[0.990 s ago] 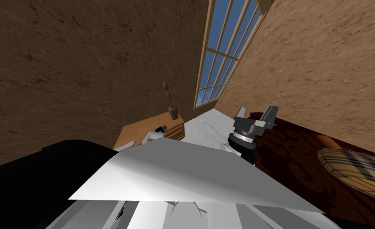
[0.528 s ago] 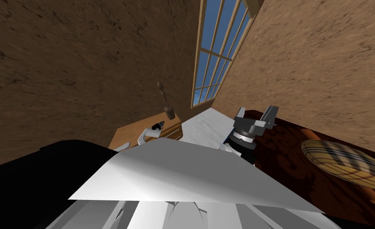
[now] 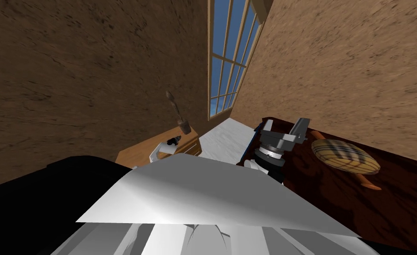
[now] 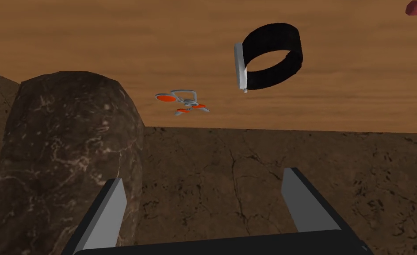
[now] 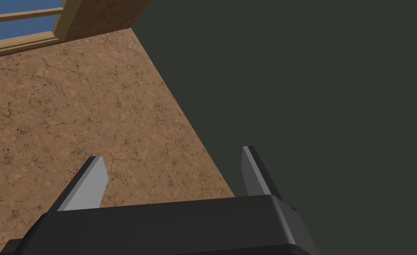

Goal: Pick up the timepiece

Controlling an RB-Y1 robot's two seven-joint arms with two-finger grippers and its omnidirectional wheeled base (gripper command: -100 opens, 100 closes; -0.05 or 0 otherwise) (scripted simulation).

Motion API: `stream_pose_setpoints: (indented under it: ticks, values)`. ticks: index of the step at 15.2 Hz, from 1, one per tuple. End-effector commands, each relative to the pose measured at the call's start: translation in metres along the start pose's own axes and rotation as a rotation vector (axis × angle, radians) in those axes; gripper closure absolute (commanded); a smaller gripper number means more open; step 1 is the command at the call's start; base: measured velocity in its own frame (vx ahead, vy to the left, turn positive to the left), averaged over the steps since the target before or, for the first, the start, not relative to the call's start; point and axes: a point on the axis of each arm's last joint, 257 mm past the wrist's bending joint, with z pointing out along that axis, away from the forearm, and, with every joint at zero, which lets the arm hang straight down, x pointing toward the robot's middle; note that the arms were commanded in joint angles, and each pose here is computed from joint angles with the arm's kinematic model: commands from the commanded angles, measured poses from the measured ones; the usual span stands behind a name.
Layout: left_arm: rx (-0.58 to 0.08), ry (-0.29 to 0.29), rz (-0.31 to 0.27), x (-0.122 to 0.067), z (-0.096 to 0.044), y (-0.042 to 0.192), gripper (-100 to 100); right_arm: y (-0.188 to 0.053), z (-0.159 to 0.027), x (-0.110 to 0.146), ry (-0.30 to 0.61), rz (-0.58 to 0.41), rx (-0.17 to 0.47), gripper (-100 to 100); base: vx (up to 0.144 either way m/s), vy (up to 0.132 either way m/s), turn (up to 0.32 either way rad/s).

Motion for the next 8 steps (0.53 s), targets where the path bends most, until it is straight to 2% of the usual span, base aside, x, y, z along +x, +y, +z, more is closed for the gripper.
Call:
stream_pose_setpoints:
  ticks: [1,5,8]
  values:
    - [-0.019,0.021,0.049,0.008,0.0,0.007,-100,0.0,0.0,0.0,0.0,0.0,0.0,0,-0.036,0.06,-0.14]
    - [-0.047,0.068,0.12,0.028,-0.001,0.017,-100,0.0,0.0,0.0,0.0,0.0,0.0,0,-0.028,0.062,-0.125]
    - [-0.066,0.11,0.16,0.047,-0.003,0.024,-100,0.0,0.0,0.0,0.0,0.0,0.0,0,-0.029,0.083,-0.061]
